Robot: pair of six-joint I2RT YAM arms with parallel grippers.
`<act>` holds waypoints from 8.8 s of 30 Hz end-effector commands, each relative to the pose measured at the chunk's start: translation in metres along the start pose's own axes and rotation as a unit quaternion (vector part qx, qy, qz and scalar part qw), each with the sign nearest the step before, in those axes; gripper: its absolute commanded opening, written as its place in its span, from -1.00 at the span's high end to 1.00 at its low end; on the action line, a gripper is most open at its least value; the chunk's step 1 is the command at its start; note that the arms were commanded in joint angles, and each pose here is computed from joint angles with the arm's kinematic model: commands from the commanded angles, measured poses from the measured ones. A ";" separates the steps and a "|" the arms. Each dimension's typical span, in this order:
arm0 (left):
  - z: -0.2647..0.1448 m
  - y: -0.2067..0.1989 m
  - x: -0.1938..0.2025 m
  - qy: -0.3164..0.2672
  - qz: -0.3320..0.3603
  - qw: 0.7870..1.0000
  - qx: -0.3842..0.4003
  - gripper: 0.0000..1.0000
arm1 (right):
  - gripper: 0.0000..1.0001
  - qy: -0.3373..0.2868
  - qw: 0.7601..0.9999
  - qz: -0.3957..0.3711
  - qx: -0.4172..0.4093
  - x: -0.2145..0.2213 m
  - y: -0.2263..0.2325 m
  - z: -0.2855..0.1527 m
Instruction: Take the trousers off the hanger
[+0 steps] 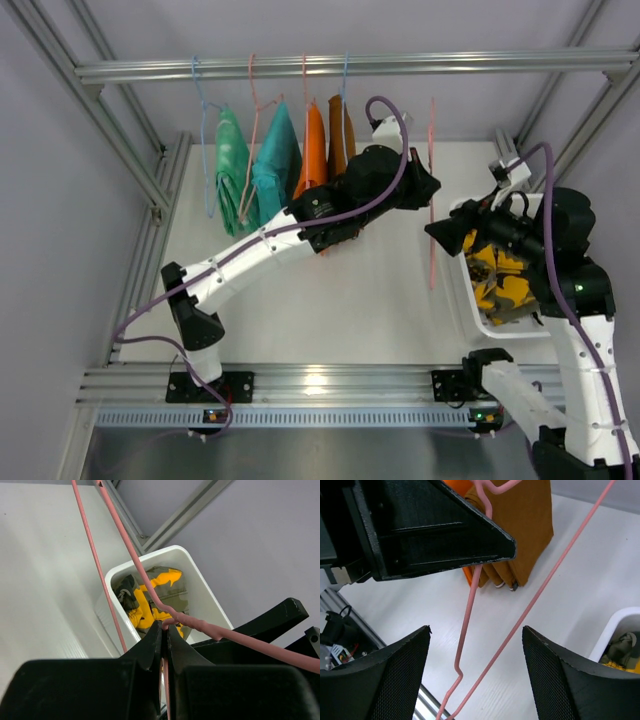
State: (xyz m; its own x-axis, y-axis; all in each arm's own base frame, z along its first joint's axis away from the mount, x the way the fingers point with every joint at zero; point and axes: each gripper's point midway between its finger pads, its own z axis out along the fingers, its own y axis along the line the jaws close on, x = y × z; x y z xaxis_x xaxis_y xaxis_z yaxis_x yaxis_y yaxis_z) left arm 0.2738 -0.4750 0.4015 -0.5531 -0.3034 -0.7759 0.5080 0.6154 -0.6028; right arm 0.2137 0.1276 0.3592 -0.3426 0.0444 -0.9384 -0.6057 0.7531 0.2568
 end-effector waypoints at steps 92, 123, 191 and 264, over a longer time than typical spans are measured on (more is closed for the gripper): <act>-0.158 0.011 -0.142 -0.063 0.223 0.955 0.184 -0.98 | 1.00 -0.049 0.957 0.081 0.272 -0.149 -0.273 -0.088; -0.173 0.036 -0.155 -0.082 0.187 0.968 0.145 -0.98 | -0.99 -0.124 0.921 -0.026 0.368 -0.196 -0.207 -0.141; -0.215 0.108 -0.231 -0.190 0.067 0.976 0.077 -0.97 | 1.00 -0.188 0.909 0.195 -0.318 -0.182 0.108 0.125; -0.040 -0.047 -0.116 -0.014 -0.189 0.946 0.264 0.29 | 1.00 -0.218 0.948 0.167 -0.158 -0.099 0.083 0.026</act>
State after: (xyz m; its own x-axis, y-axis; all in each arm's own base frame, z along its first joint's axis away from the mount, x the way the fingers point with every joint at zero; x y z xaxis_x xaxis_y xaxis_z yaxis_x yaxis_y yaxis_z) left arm 0.2918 -0.4476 0.4649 -0.8130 -0.3563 -0.4606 0.4419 0.1376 -0.8864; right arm 0.2442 0.1950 0.4252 -0.3607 0.5619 -0.7444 -0.5695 0.4994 0.6529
